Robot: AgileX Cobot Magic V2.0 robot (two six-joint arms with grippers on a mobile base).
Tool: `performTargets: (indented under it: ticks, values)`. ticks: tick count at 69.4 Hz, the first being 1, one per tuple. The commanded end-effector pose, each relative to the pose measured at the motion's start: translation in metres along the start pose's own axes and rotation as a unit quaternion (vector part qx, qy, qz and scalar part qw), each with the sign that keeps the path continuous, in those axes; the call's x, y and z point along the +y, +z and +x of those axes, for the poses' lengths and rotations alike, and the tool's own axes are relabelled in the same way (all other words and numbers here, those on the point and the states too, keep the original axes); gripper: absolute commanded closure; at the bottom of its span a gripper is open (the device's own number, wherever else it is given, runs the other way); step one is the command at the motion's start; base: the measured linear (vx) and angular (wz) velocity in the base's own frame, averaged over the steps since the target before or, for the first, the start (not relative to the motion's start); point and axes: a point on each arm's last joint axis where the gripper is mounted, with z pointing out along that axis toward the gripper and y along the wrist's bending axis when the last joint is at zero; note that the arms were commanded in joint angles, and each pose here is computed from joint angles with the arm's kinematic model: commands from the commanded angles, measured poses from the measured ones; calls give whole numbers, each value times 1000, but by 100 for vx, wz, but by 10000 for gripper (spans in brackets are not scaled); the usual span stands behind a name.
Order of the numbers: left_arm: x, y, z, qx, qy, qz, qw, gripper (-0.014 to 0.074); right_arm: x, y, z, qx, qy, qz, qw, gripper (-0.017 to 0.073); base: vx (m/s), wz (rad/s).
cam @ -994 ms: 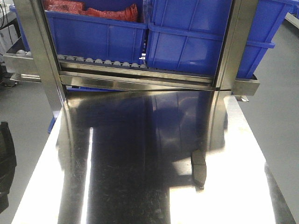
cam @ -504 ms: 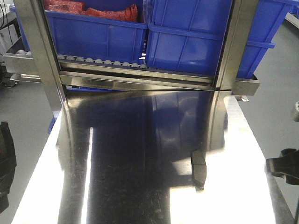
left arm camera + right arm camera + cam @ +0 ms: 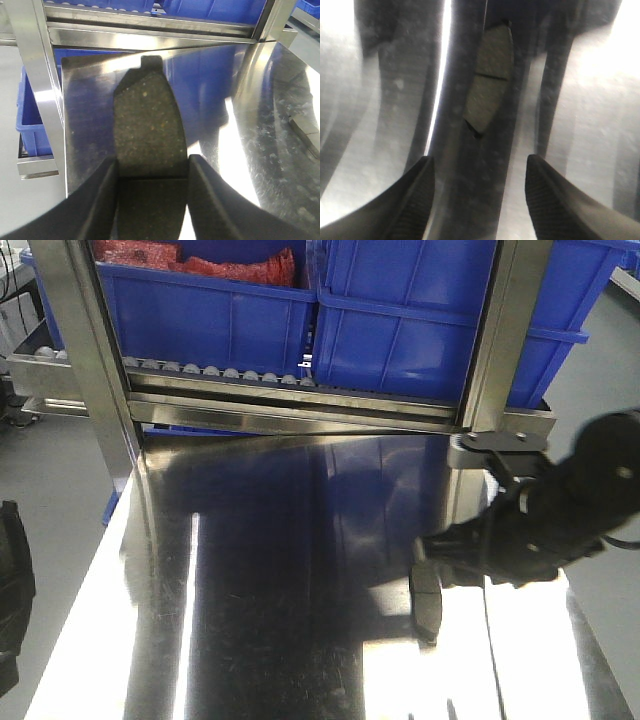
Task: Move and align brake pads A on conveyor
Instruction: 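Lower the open right gripper over the other brake pad, then close the right gripper on the brake pad and lift it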
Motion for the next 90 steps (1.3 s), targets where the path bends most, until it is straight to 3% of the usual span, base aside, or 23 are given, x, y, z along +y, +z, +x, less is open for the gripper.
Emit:
performTargets:
  ticks: [1,16,30,57,90]
  values:
    - [-5,-4,-16,-52,2,24,998,599,9,-4,-20,-20,7,-2,1000,146,0,0]
    - [-5,-4,-16,-52,2,24,998,599,14,27,-44,48,22,18,998,105,0,0]
    - [-5,-4,-16,-52,2,24,998,599,12,48,-59,66,41,45,996,102,0,0]
    - [-5,-4,-16,-52,2,24,998,599,9,87,-74,124,49,80,988,62,0,0]
    - [-5,-4,-16,-52,2,24,998,599,7,102,-77,134,67,60,987,63,0,0]
